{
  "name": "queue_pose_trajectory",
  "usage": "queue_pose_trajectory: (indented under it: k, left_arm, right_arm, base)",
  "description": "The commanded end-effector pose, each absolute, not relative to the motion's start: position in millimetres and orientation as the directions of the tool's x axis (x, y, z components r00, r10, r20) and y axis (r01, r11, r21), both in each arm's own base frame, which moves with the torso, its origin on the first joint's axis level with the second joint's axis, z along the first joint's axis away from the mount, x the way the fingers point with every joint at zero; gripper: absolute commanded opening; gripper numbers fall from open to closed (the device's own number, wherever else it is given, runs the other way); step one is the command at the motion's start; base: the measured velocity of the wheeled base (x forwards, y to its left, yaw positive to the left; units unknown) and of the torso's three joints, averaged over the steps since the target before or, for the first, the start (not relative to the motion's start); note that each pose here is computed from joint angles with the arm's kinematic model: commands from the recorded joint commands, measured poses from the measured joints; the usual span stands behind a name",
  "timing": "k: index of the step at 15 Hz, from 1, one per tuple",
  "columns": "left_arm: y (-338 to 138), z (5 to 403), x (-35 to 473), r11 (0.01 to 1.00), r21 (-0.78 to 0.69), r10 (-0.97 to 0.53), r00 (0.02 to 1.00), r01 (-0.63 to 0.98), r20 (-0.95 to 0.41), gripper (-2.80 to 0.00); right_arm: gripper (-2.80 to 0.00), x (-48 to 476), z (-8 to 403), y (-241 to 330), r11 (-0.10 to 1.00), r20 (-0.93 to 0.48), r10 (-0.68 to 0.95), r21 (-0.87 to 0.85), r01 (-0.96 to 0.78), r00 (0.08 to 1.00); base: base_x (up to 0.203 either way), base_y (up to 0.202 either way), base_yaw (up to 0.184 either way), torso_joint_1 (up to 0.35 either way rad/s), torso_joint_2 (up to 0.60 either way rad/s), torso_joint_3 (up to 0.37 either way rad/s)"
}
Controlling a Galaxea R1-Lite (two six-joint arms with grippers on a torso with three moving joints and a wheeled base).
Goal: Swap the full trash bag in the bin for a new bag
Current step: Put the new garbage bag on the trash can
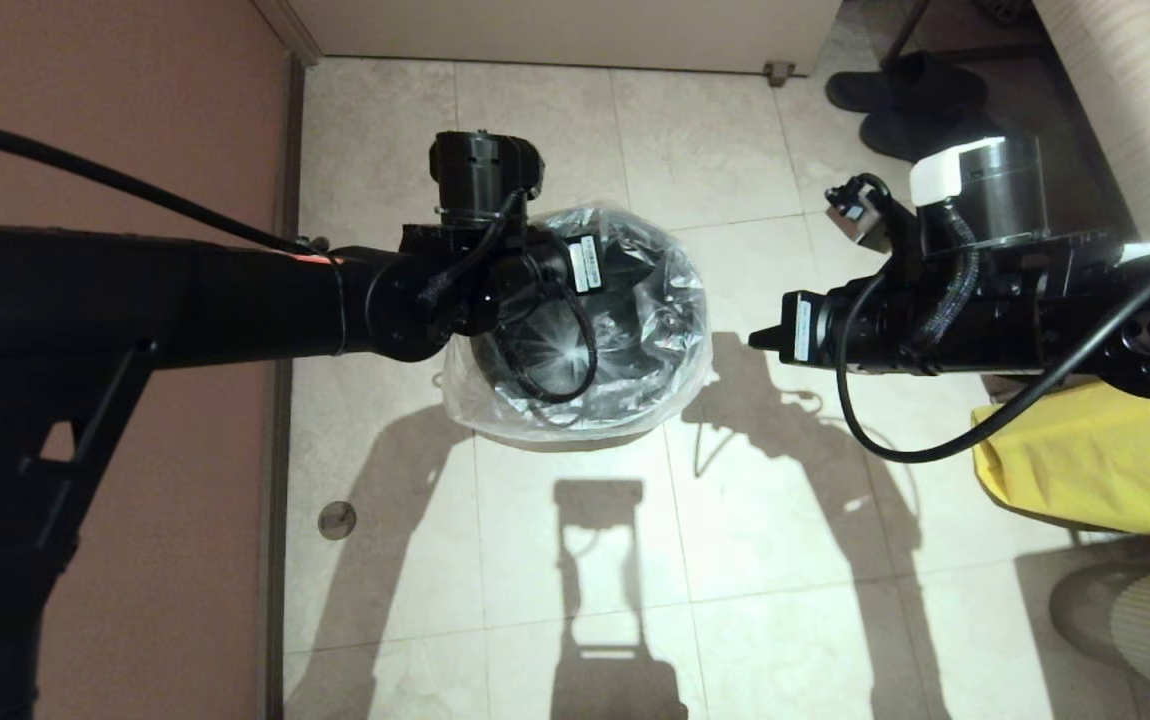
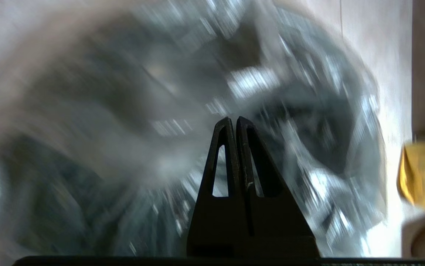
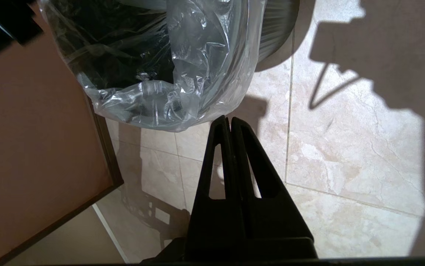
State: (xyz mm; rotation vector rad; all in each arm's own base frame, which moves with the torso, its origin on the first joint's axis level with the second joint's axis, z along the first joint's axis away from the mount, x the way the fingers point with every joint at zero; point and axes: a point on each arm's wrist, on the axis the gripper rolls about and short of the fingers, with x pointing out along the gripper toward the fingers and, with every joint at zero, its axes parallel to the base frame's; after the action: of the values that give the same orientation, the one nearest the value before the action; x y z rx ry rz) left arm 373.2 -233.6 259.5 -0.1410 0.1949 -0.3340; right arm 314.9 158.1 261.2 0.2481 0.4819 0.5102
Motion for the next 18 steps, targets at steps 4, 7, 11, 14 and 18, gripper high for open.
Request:
queue_pose_trajectory:
  k: [4, 7, 11, 14, 18]
  left_arm:
    - [-255, 225, 376, 0.943, -0.138, -0.33, 0.909, 0.304, -0.253, -2.8]
    - [-261, 204, 399, 0.95, -0.125, -0.309, 0.913, 0.286, -0.267, -2.8]
    - [-263, 178, 422, 0.96, -0.072, -0.277, 0.9, 0.269, -0.337, -2.8]
    - [-262, 159, 434, 0.963, -0.055, -0.265, 0.903, 0.262, -0.339, -2.8]
    - [-265, 133, 454, 0.967, 0.009, -0.244, 0.941, 0.253, -0.236, -2.8]
  right_arm:
    - [-2.8, 311, 251, 149, 0.859, -0.412, 0.501, 0.348, -0.376, 0.761]
    - [-2.8, 315, 246, 138, 0.87, -0.426, 0.478, 0.349, -0.348, 0.768]
    - [-2.8, 319, 238, 123, 0.882, -0.446, 0.452, 0.355, -0.311, 0.772]
    - [-2.8, 318, 228, 120, 0.87, -0.405, 0.469, 0.362, -0.333, 0.785]
    - [-2.8, 314, 227, 119, 0.864, -0.375, 0.478, 0.362, -0.349, 0.794]
  base:
    - [0.0, 0.0, 0.0, 0.0, 0.0, 0.0]
    - [0.0, 0.0, 0.0, 0.0, 0.0, 0.0]
    - [0.0, 0.0, 0.0, 0.0, 0.0, 0.0]
    - [0.0, 0.0, 0.0, 0.0, 0.0, 0.0]
    - [0.0, 0.0, 0.0, 0.0, 0.0, 0.0]
